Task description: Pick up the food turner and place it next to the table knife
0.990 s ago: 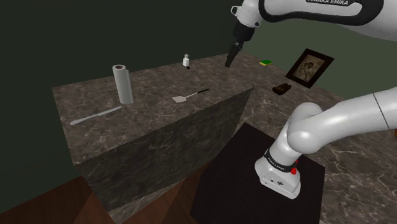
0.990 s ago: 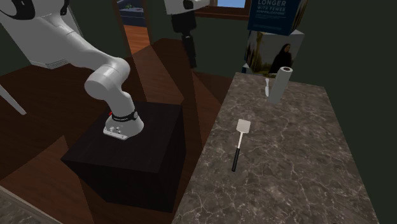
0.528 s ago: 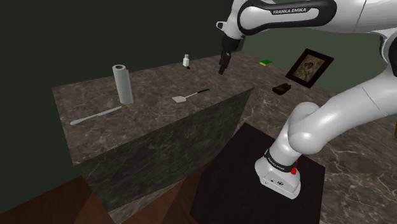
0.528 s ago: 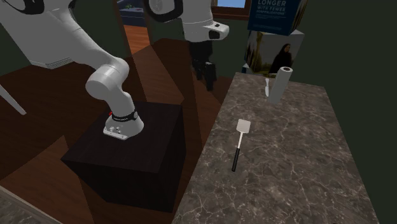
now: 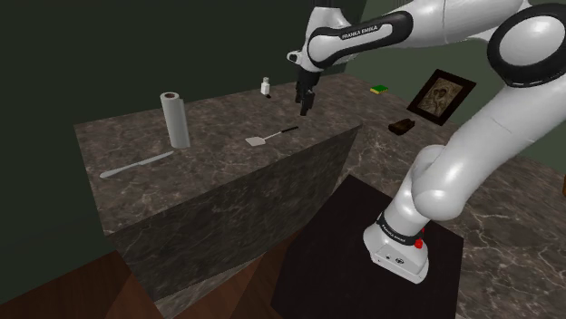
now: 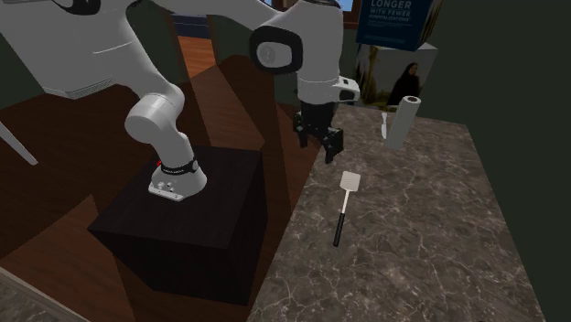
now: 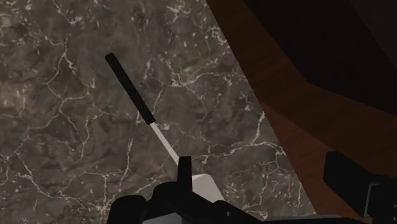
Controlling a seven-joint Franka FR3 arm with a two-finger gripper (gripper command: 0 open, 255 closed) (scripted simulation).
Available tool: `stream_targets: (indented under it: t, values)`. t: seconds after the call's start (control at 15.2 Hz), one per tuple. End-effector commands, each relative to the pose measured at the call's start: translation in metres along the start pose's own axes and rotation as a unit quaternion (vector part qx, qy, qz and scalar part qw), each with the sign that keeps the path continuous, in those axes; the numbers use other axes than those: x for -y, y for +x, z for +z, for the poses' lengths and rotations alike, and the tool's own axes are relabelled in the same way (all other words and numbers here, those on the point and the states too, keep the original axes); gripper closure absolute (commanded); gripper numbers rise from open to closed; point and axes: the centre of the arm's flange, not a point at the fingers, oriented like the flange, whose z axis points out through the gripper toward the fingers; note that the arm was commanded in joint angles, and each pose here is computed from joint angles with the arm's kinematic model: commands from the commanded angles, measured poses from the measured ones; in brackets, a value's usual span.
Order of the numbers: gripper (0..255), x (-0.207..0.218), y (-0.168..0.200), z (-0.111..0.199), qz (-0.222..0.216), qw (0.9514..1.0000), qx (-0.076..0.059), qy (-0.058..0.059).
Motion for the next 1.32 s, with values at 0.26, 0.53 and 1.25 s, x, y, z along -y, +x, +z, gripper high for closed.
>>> stream_targets:
  t: [0.26, 0.53, 1.25]
  values:
    - [0, -0.045, 0.03, 0.065, -0.115, 0.9932, 0.02, 0.011]
    - [0, -0.069, 0.053, 0.108, -0.188, 0.9814, 0.032, 0.018]
    - [0, -0.084, 0.07, 0.183, -0.246, 0.9681, 0.042, 0.024]
